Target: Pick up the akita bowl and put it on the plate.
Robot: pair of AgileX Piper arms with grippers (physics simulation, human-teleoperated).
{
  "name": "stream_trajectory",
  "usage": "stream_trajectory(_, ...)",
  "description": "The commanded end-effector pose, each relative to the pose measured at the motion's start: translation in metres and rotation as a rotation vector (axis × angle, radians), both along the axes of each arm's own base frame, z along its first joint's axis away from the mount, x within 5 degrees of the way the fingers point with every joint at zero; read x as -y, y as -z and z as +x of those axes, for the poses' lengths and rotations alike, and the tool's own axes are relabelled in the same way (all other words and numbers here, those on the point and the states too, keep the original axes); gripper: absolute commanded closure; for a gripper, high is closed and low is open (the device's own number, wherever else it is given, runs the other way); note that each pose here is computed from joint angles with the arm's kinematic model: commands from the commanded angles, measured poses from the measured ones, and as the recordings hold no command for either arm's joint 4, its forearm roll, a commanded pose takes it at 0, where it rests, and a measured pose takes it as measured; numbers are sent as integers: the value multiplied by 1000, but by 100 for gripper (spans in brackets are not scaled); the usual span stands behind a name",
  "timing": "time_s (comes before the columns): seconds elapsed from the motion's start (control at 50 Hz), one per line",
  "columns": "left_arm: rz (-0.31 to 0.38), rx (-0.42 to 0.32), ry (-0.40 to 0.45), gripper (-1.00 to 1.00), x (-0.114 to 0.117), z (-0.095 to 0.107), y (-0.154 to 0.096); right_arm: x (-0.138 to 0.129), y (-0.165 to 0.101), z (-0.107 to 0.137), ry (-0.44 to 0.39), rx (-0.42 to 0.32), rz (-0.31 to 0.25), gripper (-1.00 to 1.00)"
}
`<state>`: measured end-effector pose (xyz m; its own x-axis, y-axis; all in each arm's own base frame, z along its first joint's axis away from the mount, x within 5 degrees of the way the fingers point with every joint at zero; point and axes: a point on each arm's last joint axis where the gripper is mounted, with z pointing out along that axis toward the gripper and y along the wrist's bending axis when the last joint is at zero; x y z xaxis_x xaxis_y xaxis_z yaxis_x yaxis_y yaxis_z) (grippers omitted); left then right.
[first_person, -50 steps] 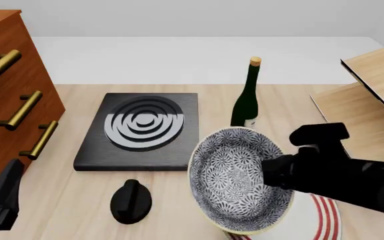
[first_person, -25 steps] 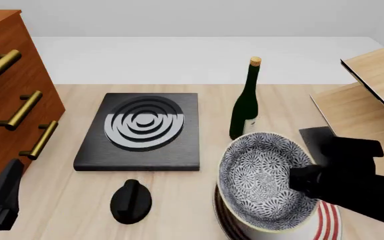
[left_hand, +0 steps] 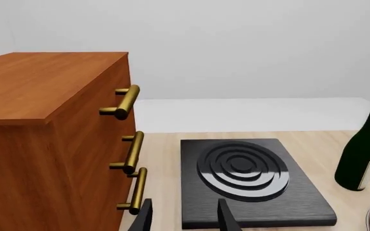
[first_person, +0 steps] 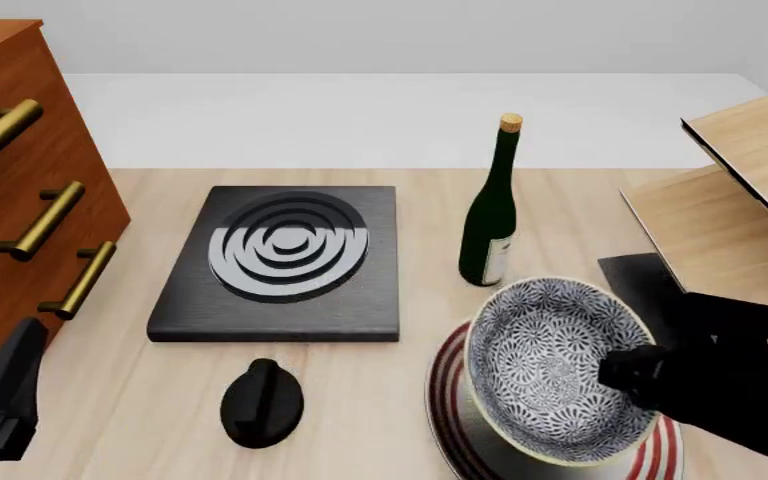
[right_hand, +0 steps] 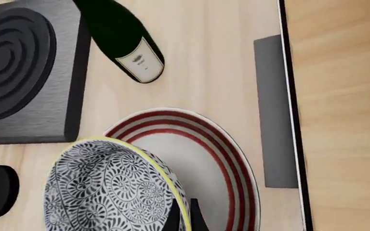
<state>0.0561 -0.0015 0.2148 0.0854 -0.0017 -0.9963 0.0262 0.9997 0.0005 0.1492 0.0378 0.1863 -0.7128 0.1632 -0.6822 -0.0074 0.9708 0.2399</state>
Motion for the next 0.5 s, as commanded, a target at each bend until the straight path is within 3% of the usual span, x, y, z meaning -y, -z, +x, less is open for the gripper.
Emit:
stream_trajectory(0.02, 0, 0, 0, -100, 0, 0, 0, 5, 7, 1, 50, -9, 16, 100)
stream_trajectory(0.5, 0, 0, 0, -100, 0, 0, 0, 7, 29, 1, 76, -57, 17, 100)
